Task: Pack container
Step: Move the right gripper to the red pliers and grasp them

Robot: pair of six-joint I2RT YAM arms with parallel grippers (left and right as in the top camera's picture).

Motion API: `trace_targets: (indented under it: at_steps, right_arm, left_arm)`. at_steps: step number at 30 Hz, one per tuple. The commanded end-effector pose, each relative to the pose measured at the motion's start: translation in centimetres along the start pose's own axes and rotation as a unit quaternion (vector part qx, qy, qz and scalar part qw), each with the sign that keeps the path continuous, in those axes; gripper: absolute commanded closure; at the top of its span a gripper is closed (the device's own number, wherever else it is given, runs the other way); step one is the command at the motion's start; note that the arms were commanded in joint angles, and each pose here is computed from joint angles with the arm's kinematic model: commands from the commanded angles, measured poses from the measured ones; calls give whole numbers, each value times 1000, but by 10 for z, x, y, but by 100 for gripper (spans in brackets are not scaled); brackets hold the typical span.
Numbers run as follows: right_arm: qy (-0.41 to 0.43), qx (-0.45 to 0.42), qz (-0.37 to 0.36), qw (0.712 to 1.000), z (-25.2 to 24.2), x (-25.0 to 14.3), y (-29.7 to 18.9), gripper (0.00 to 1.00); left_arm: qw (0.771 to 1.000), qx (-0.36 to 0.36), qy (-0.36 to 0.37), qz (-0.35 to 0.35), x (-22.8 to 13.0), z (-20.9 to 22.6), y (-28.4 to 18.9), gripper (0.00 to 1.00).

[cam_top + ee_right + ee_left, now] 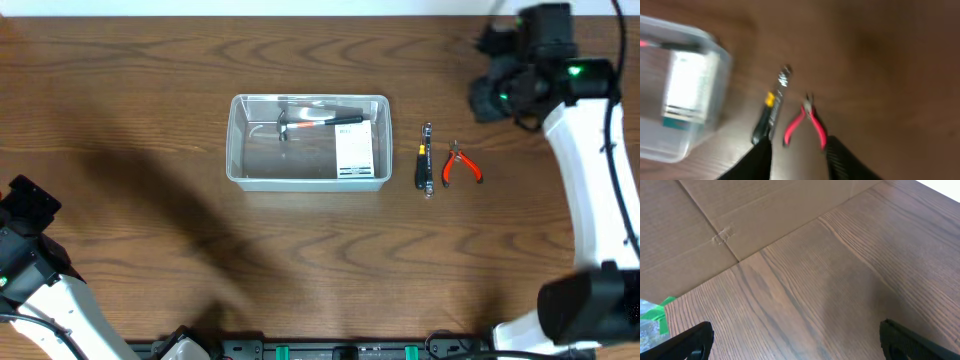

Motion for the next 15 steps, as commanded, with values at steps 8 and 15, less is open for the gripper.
trace_targets:
  at_steps: [8,15]
  right_arm:
    - [87,19,166,982,-19,-58,96,53]
    - [78,-40,181,979,-40,-68,129,44]
  left_arm:
    - [1000,10,-4,-13,9,4,-5,2]
    - [1000,10,-4,-13,9,4,-5,2]
Point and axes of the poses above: each gripper's point midway between its finger pads, its own y axis out along the fingers, its own z axis along the line the jaws close on, x = y × z, the point moved 9 cm from there along -y, back along the fingers, and after that the axes turned 8 degrees about y, right-handed, at the moved point
